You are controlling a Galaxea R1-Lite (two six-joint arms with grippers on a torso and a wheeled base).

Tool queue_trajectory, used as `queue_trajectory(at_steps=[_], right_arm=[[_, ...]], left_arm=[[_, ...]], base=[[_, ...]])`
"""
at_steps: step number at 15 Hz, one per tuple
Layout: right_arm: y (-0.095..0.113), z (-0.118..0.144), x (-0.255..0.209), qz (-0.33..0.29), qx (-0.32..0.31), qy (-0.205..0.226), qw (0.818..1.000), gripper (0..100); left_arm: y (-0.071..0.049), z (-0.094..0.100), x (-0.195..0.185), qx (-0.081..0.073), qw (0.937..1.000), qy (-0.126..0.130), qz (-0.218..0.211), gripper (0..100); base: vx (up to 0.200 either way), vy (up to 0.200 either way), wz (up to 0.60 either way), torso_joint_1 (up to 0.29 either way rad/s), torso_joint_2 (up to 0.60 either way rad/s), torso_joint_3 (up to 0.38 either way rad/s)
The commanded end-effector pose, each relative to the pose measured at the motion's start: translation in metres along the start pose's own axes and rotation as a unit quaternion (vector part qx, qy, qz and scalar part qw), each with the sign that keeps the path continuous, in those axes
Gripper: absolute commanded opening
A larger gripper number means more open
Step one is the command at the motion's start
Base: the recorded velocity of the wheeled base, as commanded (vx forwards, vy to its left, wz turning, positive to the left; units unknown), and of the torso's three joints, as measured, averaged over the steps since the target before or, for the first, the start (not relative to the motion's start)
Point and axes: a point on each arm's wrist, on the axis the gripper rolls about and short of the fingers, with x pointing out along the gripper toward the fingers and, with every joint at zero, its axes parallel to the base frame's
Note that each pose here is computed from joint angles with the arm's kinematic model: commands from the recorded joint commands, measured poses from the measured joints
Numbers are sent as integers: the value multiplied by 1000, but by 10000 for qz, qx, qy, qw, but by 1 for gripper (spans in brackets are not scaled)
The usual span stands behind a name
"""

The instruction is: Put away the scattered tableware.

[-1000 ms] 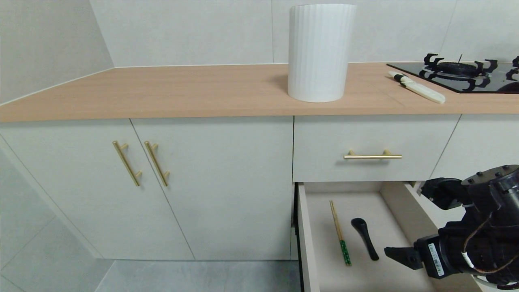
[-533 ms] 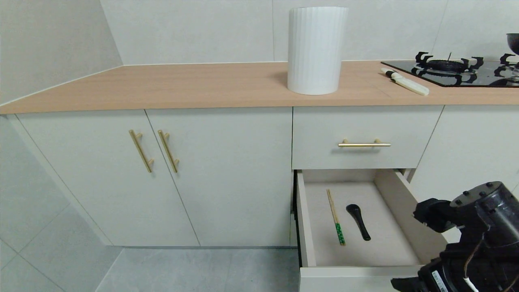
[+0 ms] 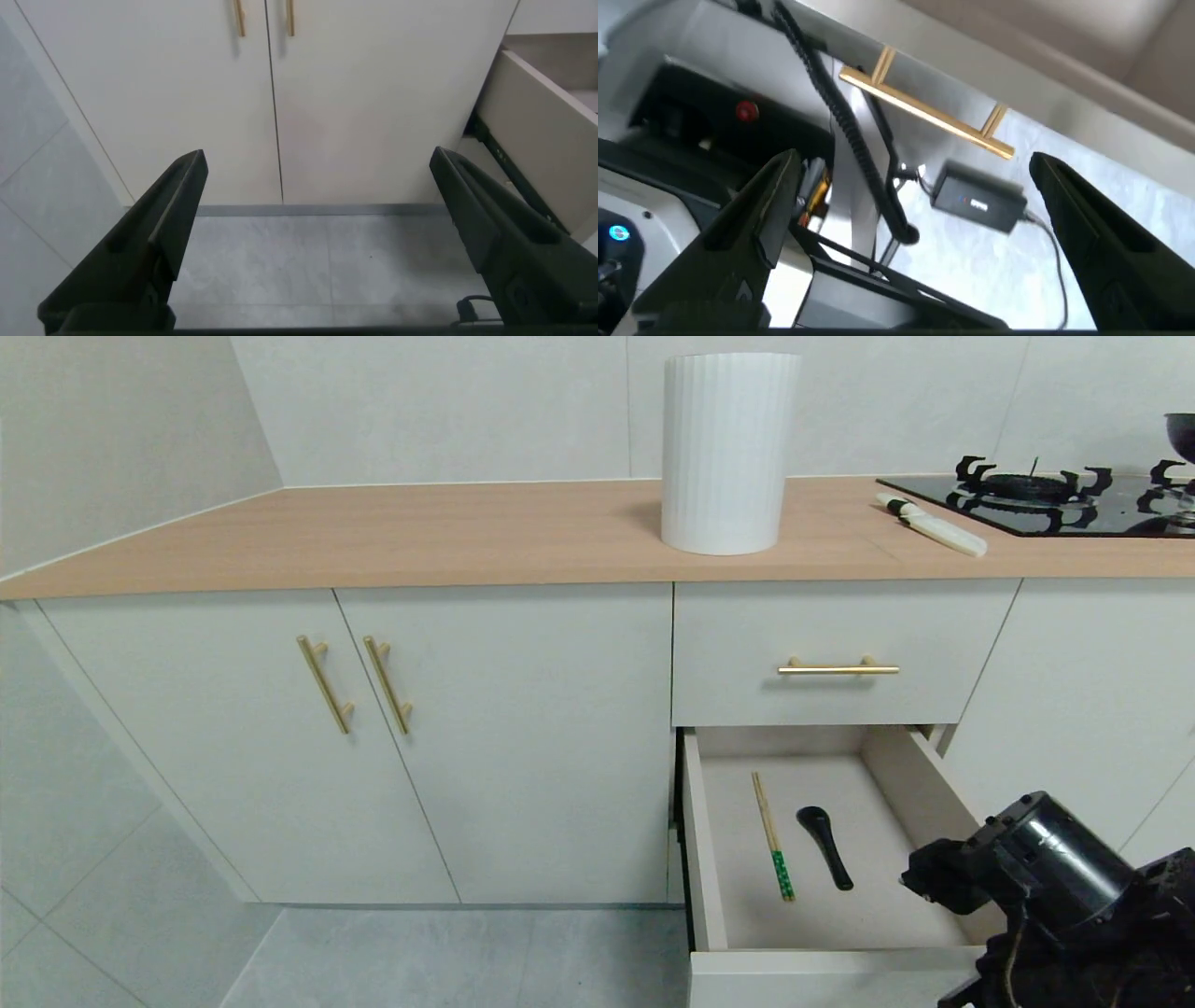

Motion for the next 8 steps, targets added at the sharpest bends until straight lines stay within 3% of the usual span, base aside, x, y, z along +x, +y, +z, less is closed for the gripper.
queue_trajectory(at_steps=[1,8], right_arm=[[3,9,23,-135,272,384,9988,100],[-5,34,32,-364,1200,216,9919,100]], left_arm=[[0,0,0,0,10000,1,0,100],[0,0,0,0,10000,1,0,100]], base=[[0,0,0,0,0,0],[0,0,0,0,0,0]])
